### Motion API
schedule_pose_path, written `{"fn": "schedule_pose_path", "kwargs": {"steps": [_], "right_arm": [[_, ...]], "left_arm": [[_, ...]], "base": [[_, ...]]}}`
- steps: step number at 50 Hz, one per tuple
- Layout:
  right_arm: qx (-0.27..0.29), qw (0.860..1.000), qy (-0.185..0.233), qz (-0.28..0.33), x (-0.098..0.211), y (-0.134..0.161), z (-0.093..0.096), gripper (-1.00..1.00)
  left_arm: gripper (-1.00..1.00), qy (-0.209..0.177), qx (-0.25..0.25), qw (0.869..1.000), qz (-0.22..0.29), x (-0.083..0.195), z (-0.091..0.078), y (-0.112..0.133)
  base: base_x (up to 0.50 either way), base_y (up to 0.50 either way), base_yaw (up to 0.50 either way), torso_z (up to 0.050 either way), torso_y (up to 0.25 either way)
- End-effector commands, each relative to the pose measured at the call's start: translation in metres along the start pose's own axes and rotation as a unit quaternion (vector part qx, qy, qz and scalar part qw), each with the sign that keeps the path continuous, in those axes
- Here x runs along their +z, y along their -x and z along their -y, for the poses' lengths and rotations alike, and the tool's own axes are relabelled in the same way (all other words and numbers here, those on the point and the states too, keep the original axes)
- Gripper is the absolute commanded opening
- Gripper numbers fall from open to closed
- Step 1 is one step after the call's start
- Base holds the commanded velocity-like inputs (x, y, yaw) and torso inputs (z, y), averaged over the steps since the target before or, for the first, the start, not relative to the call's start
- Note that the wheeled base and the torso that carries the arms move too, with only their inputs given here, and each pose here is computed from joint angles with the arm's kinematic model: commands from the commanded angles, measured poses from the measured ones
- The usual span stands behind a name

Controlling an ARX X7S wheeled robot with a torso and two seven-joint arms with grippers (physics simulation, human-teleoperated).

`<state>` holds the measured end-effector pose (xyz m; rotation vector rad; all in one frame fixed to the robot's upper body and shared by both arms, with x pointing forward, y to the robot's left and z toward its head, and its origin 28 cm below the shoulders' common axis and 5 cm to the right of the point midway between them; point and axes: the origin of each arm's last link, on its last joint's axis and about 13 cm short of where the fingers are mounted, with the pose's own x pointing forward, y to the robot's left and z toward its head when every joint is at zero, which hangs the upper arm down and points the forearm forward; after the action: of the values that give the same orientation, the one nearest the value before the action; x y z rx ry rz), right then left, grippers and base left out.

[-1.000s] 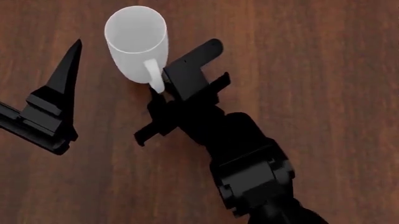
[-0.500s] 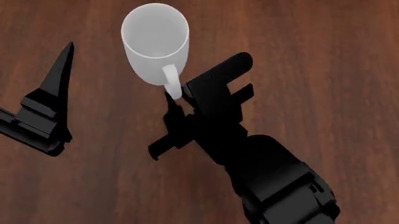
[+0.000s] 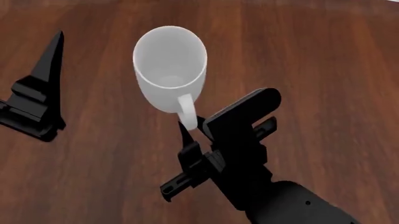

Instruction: Put the white mug on the plate.

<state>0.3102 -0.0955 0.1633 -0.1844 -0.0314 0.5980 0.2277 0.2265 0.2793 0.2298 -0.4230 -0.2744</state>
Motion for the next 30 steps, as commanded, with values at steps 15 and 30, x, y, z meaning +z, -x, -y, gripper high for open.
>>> {"fn": "schedule_pose_path", "kwargs": {"steps": [15, 30], "right_arm": [[-0.05, 0.998, -0.001, 0.031, 0.01, 0.059, -0.007, -1.0], [-0.056, 0.998, -0.014, 0.012, 0.0, 0.089, -0.024, -1.0]], "left_arm": [[1.0, -0.007, 0.016, 1.0, -0.004, -0.001, -0.006, -0.003], [1.0, -0.01, 0.022, 1.0, -0.011, -0.006, -0.009, -0.008]], "base": [[0.0, 0.0, 0.0, -0.031, 0.243], [0.0, 0.0, 0.0, -0.031, 0.243]]}}
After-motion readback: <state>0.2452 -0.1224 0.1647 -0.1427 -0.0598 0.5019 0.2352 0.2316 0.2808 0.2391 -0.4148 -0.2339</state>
